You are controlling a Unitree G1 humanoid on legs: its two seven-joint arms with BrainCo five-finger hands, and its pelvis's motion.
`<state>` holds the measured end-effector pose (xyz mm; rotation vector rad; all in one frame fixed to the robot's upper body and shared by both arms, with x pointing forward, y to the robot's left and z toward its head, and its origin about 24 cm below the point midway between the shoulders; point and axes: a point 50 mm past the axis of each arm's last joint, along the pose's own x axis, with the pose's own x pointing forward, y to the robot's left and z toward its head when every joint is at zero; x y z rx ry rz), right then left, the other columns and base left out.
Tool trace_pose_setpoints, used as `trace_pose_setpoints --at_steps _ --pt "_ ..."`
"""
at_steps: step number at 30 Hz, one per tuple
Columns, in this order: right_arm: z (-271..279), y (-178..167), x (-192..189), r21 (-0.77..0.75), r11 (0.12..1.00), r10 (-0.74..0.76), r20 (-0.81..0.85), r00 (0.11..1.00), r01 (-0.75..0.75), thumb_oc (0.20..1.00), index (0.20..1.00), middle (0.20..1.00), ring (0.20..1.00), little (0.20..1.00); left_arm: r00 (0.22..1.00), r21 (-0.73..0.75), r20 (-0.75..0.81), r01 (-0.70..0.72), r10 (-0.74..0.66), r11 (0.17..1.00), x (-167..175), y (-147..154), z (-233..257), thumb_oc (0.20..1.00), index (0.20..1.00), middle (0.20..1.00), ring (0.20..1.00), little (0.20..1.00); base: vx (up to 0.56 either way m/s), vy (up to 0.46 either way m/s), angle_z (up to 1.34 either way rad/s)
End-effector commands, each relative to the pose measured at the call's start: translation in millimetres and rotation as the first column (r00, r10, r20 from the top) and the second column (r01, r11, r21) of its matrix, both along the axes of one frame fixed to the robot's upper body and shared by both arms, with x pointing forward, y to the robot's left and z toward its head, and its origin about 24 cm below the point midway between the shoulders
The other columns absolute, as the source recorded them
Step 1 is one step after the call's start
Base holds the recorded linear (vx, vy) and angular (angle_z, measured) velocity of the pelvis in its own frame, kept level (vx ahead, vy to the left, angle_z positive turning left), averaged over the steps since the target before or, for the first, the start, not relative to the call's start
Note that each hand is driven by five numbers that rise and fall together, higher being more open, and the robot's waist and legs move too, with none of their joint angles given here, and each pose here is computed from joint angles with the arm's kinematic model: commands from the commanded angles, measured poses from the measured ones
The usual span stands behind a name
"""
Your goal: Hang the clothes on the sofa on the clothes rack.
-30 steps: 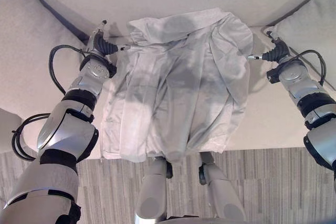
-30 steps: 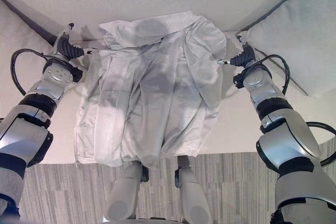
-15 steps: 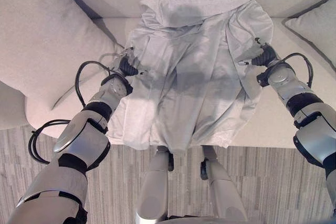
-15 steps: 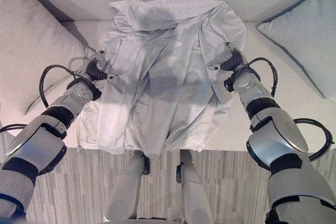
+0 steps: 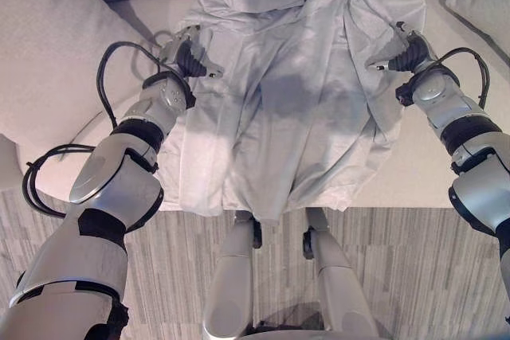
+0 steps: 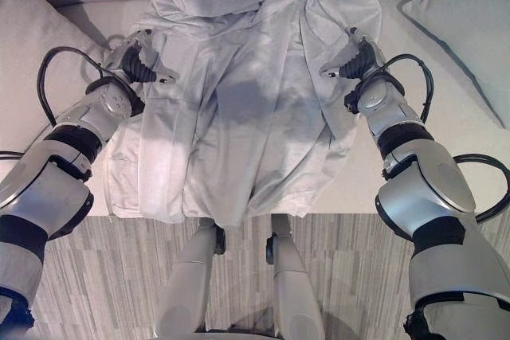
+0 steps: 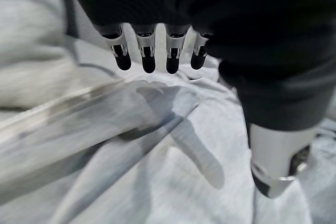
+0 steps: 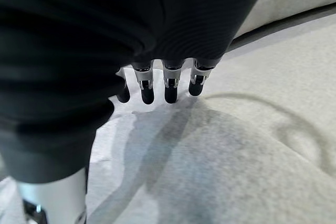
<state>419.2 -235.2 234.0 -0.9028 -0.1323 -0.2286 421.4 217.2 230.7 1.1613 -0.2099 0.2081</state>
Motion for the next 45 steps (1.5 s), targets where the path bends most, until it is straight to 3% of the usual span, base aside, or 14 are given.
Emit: trace_pose_setpoints --at_steps 1,19,22,26,31,32,33,34,35,45 --pt "33.1 -6.8 -1.5 -0.009 0.999 -0.041 0.103 0.994 0.043 1.000 1.000 1.000 1.000 1.000 0.992 0.057 0.109 -0.068 0.061 0.996 -2.4 13.2 37.8 1.000 1.000 1.000 1.000 1.000 0.00 0.000 0.00" --pt "28.0 12.8 4.4 -0.105 0.994 -0.022 0.062 0.998 0.028 1.000 1.000 1.000 1.000 1.000 0.992 0.027 0.098 -0.089 0.086 0.996 -2.9 18.2 32.0 1.000 1.000 1.000 1.000 1.000 0.00 0.004 -0.01" --pt "31.2 16.6 5.6 -0.150 0.988 -0.033 0.058 0.998 0.042 1.000 1.000 1.000 1.000 1.000 0.991 0.035 0.097 -0.097 0.093 0.995 -2.8 18.7 33.4 1.000 1.000 1.000 1.000 1.000 0.00 0.000 0.00" --pt "22.7 29.6 9.0 -0.330 0.942 -0.058 0.017 0.998 0.060 1.000 1.000 1.000 1.000 1.000 0.992 0.055 0.078 -0.106 0.102 0.993 -1.3 15.4 26.6 1.000 1.000 1.000 1.000 1.000 -0.01 0.005 0.05" --pt "17.1 36.3 10.4 -0.350 0.935 -0.055 -0.001 0.999 0.051 1.000 1.000 1.000 1.000 1.000 0.995 0.089 0.058 -0.087 0.082 0.992 0.9 6.8 21.8 1.000 1.000 1.000 1.000 1.000 0.00 0.000 0.01" --pt "15.4 41.6 11.1 -0.353 0.935 -0.038 -0.007 0.999 0.033 1.000 1.000 1.000 1.000 1.000 0.996 0.108 0.048 -0.084 0.079 0.991 1.3 5.6 20.1 0.592 0.592 0.592 0.592 0.592 0.00 0.000 0.00" --pt "15.4 41.7 11.1 -0.353 0.935 -0.038 -0.007 0.999 0.033 1.000 1.000 1.000 1.000 1.000 0.996 0.108 0.048 -0.084 0.079 0.991 1.2 5.6 20.1 0.526 0.526 0.526 0.526 0.526 0.00 0.000 0.00" --pt "14.1 45.3 11.6 -0.356 0.934 -0.028 -0.013 1.000 0.022 0.633 0.633 0.633 0.633 0.633 0.996 0.114 0.043 -0.084 0.080 0.990 1.3 5.8 18.9 0.247 0.247 0.247 0.247 0.247 -0.01 0.003 0.04" --pt "13.7 47.9 11.9 -0.355 0.935 -0.018 -0.012 1.000 0.013 0.200 0.200 0.200 0.200 0.200 0.996 0.120 0.042 -0.085 0.081 0.989 1.2 6.1 18.4 0.200 0.200 0.200 0.200 0.200 0.00 0.000 0.00" --pt "11.6 52.5 10.1 -0.314 0.949 0.047 0.047 0.998 -0.030 0.200 0.200 0.200 0.200 0.200 0.993 0.137 0.033 -0.117 0.113 0.984 -3.3 21.9 6.1 0.200 0.200 0.200 0.200 0.200 0.00 0.000 0.00"
